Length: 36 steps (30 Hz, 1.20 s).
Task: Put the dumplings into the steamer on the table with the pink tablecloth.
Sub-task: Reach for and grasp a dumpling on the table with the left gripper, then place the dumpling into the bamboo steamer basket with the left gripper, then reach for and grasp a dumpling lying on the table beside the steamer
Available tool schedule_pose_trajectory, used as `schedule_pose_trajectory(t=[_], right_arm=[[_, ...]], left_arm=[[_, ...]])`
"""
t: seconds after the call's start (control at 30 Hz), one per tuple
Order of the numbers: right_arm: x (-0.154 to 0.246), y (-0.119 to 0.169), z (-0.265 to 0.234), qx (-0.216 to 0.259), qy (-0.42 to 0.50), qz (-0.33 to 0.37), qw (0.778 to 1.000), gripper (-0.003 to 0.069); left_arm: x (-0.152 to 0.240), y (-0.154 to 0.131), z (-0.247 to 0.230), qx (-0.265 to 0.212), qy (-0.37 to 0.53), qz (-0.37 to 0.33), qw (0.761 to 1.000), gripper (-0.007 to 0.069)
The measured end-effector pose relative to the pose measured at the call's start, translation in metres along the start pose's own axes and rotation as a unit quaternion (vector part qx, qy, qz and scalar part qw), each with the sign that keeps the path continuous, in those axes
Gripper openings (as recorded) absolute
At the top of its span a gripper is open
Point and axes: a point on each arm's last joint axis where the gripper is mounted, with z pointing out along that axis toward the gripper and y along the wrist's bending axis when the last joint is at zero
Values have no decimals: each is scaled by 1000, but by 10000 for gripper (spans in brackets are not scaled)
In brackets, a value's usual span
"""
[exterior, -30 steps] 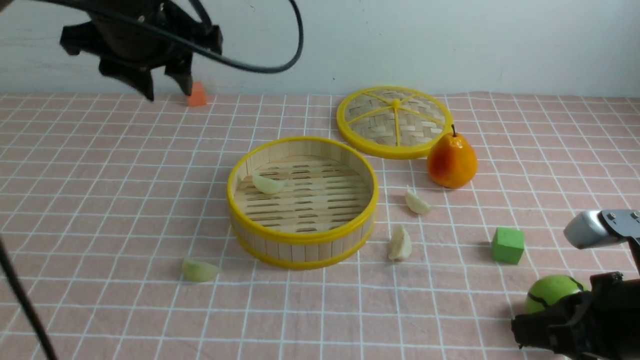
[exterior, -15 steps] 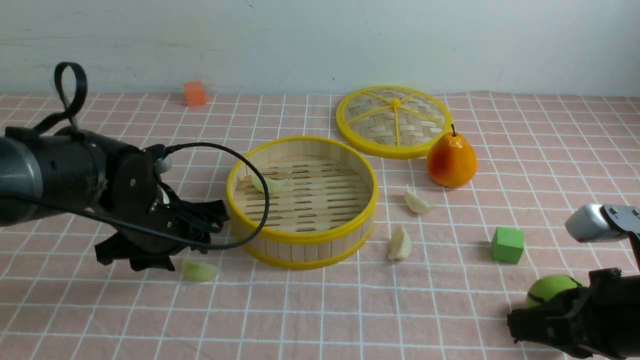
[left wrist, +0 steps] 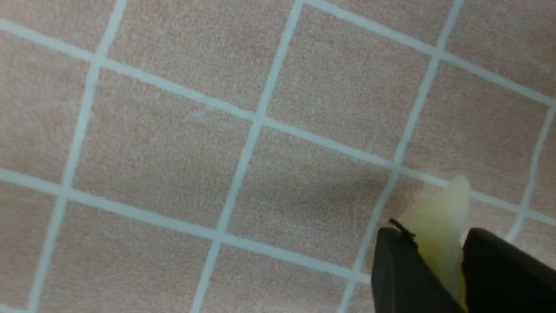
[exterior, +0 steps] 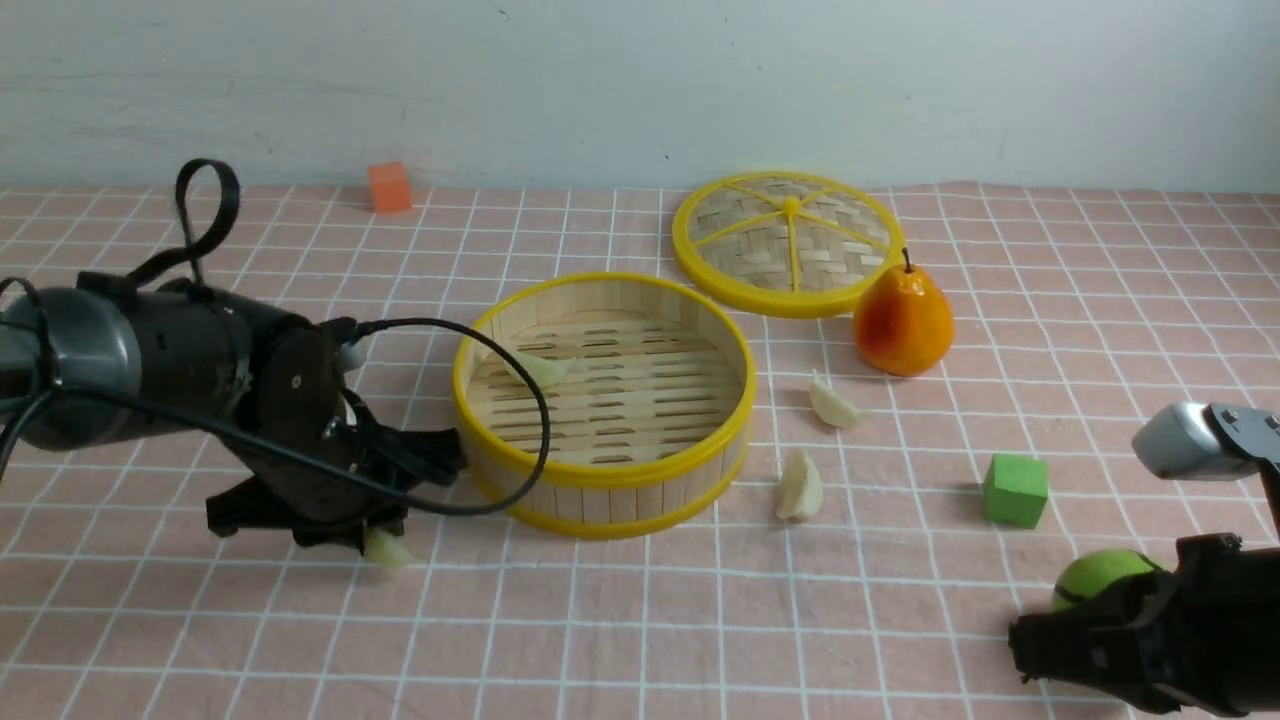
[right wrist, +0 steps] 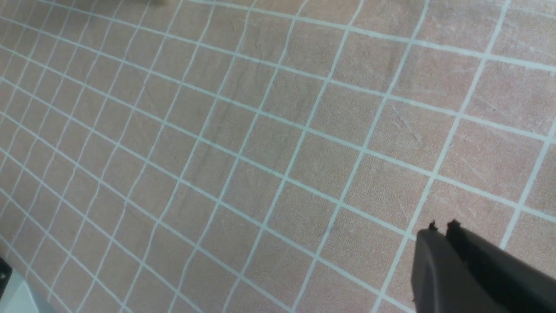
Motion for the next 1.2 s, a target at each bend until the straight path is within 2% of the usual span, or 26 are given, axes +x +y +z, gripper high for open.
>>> schedule_pose_trajectory(t=[0.1, 0.2, 0.27, 0.3, 0.43, 0.6, 0.73, 0.77, 0.8, 0.83, 0.93, 0.97, 1.07, 1.13, 1.2], right_arm=[[0, 0, 0, 0, 0, -8, 1000, 34], [0, 0, 0, -2, -2, -19, 1000, 34], [-1, 1, 0, -3, -3, -22, 1000, 34], [-1, 1, 0, -4, -5, -26, 1000, 34], [-1, 1, 0, -5, -6, -29, 1000, 34], [-1, 1, 0, -6, -7, -29, 1000, 34], [-1, 1, 0, -6, -7, -29, 1000, 36], [-1, 1, 0, -6, -7, -29, 1000, 39], [-1, 1, 0, -6, -7, -29, 1000, 39], [-1, 2, 0, -9, -5, -24, 1000, 43], [1, 4, 0, -21, 7, -10, 1000, 53], [1, 4, 0, -22, 8, -9, 1000, 54], [-5, 7, -2, -26, 19, 6, 999, 78], [-17, 9, -5, -24, 15, 6, 1000, 92], [-39, 12, -11, -16, -1, -3, 1000, 102]], left_arm=[[-22, -15, -45, 25, -40, 59, 997, 165], [-38, -37, -86, 72, -88, 114, 987, 165], [-40, -47, -95, 91, -102, 139, 981, 165], [-43, -64, -103, 118, -128, 169, 970, 165], [-38, -91, -86, 145, -143, 213, 956, 165], [-30, -97, -31, 116, -107, 243, 957, 168], [-26, -96, -5, 99, -92, 258, 957, 239], [-26, -95, -3, 97, -90, 260, 956, 309], [-26, -95, -2, 97, -90, 260, 957, 309], [-26, -95, -6, 98, -92, 259, 957, 386], [-26, -92, -24, 91, -78, 254, 960, 447], [-26, -92, -29, 91, -79, 254, 960, 449], [-26, -81, -87, 83, -70, 254, 961, 411], [-23, -72, -139, 103, -99, 244, 959, 344], [-13, -59, -197, 145, -141, 226, 953, 233]])
